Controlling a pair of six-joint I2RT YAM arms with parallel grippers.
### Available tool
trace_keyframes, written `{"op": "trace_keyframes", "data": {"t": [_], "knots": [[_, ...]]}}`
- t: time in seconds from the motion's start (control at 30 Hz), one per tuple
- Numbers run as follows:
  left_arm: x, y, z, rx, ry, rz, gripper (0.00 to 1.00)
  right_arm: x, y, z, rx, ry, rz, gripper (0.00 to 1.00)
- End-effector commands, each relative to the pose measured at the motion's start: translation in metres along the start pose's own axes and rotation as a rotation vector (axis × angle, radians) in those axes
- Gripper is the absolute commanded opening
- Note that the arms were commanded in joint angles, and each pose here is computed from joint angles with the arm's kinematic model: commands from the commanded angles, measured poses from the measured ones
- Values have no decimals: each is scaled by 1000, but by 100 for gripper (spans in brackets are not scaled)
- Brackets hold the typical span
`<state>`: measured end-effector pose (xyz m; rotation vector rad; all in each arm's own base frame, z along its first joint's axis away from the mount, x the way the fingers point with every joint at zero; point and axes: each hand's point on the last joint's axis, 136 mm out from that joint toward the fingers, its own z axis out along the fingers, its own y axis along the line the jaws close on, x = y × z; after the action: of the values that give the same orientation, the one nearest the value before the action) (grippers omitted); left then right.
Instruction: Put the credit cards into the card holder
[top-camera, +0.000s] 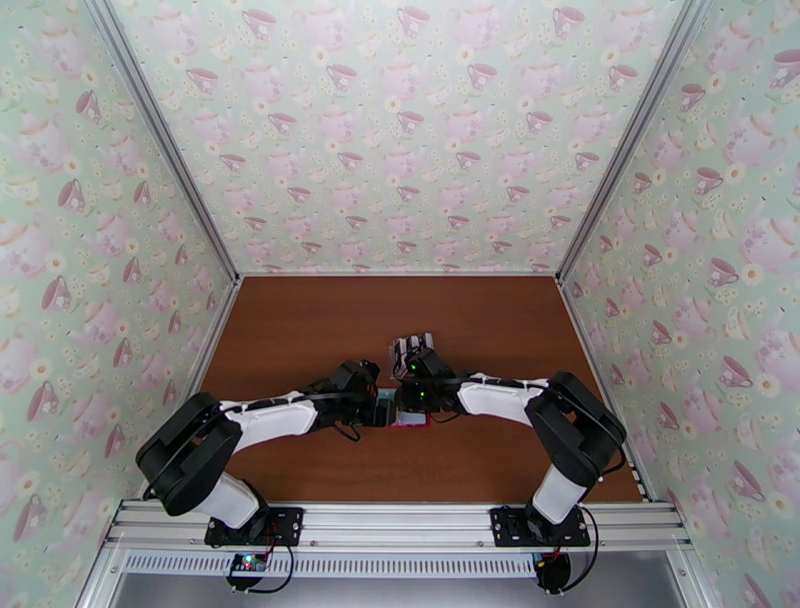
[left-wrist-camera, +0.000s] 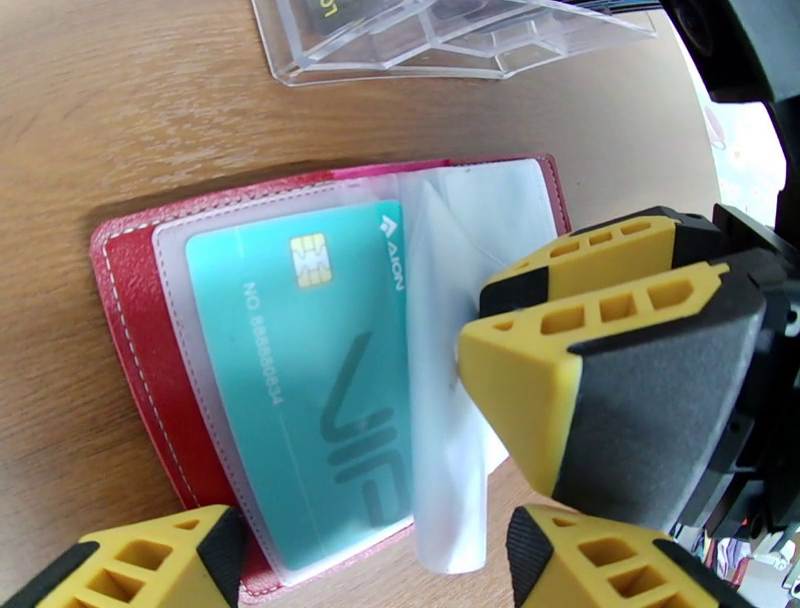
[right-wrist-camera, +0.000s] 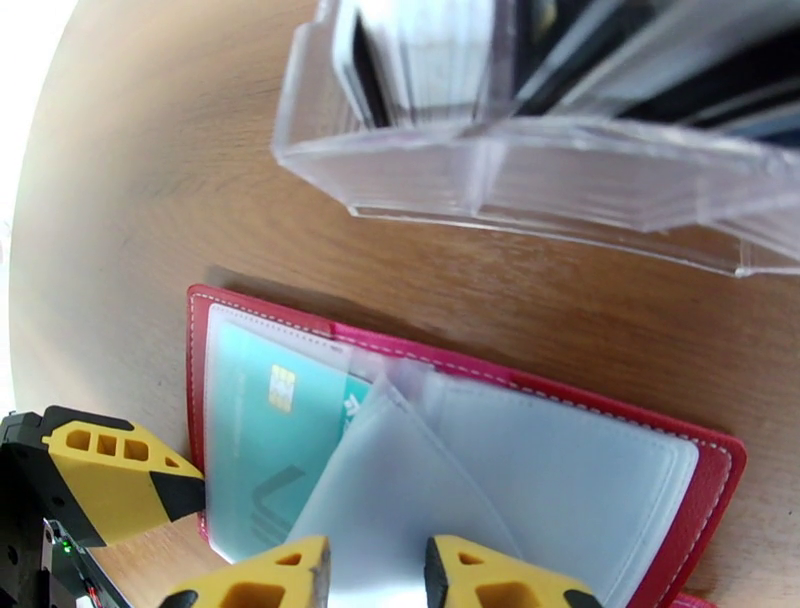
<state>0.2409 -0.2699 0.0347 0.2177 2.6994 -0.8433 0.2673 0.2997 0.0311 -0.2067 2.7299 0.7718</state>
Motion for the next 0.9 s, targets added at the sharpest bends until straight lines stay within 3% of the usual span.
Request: {"op": "trace_keyframes", "data": {"t": [0.0,0.2,0.43,0.87], "knots": [[28,27,8,-116,105,-7,74,-4,29,2,-131,-1,25,32],[36,41,11,-171,120,-13,68,-3,29,5,-147,0,75,31],[41,38,16,-106,101,-23,69,5,10,12,-79,0,173,28],[51,54,19,-217,125,34,70,-1,13,21,-114,-11,300,26]]}}
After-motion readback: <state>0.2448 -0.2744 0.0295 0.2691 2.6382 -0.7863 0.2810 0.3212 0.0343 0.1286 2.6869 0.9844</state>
